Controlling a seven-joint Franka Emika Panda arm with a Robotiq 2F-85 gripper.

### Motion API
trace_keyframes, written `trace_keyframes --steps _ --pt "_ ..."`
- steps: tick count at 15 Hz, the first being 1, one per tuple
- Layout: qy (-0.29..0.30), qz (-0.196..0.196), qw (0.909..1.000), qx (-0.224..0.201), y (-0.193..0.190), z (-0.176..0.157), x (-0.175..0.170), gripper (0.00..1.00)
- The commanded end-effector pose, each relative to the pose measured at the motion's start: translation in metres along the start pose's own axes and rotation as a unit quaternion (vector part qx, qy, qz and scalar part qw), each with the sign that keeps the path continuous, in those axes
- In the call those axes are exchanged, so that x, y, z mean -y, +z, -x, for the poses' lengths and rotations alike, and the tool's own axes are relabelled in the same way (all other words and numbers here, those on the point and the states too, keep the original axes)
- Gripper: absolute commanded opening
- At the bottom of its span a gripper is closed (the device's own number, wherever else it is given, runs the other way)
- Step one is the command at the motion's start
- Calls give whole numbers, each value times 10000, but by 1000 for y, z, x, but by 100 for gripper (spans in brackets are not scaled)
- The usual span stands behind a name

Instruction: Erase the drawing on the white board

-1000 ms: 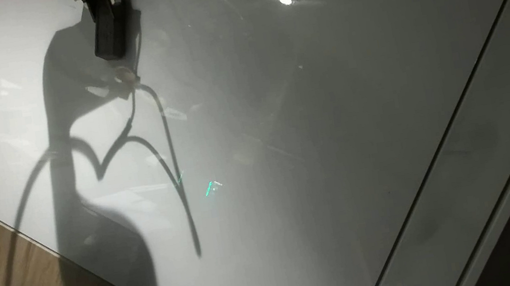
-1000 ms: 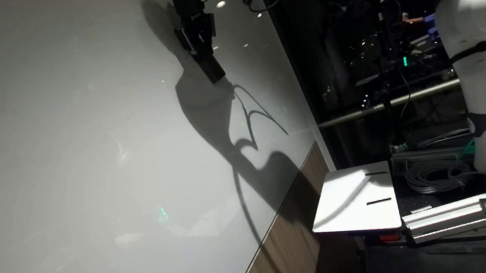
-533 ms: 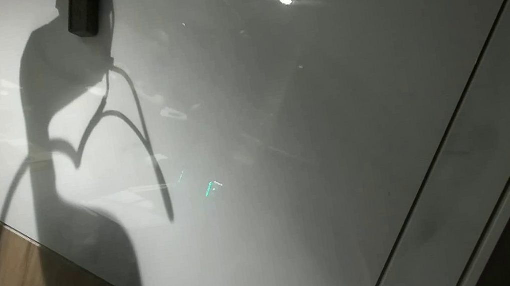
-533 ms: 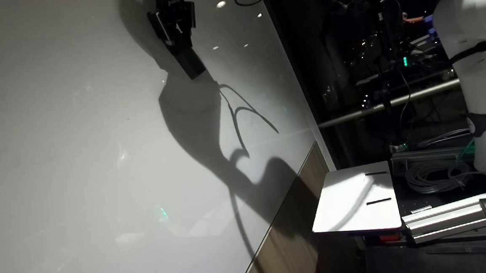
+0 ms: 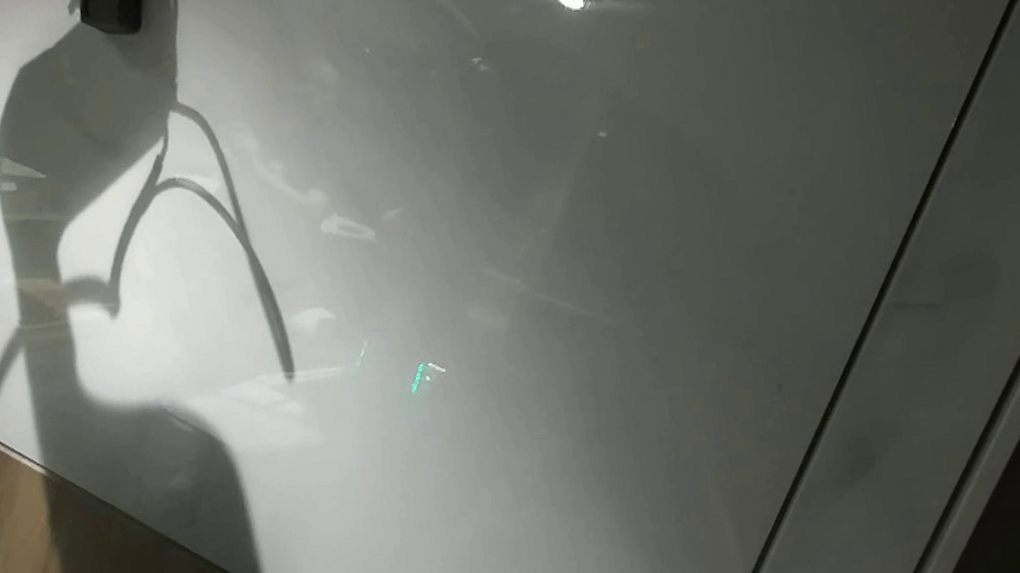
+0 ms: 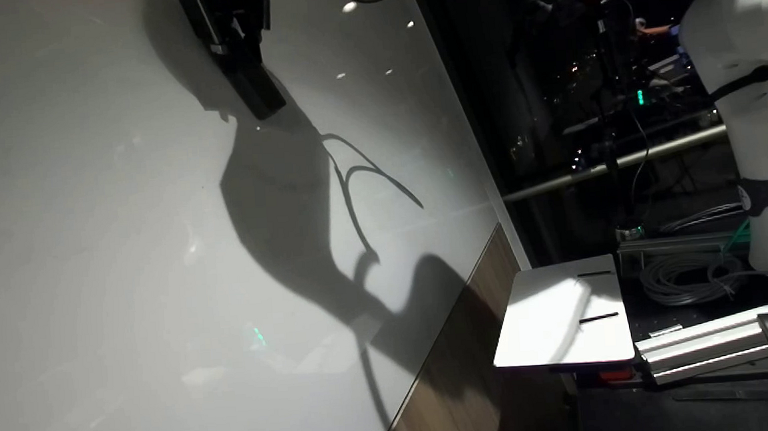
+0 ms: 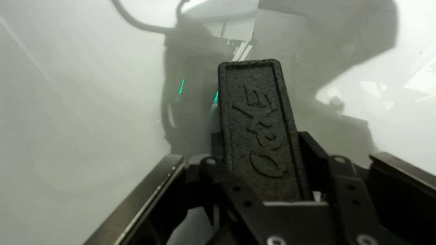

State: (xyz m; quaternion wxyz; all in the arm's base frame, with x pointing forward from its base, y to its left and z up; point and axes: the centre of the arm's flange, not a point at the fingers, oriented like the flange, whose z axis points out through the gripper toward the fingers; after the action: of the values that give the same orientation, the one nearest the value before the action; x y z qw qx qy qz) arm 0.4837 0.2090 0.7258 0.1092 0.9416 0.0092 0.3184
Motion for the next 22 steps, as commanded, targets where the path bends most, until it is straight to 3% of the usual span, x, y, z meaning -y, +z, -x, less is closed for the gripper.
trace_keyframes --steps 1,3,7,13,17,22 --pt "-27 -165 9989 -437 -7 -14 11 30" --pt "-30 -183 9989 -438 -4 -14 6 30" --pt "-58 6 9998 -178 27 23 -15 30" --pt "50 325 9968 729 62 83 -59 30" --pt "140 317 9903 1347 87 128 -89 30" --pt "134 318 9797 1975 151 195 -101 30"
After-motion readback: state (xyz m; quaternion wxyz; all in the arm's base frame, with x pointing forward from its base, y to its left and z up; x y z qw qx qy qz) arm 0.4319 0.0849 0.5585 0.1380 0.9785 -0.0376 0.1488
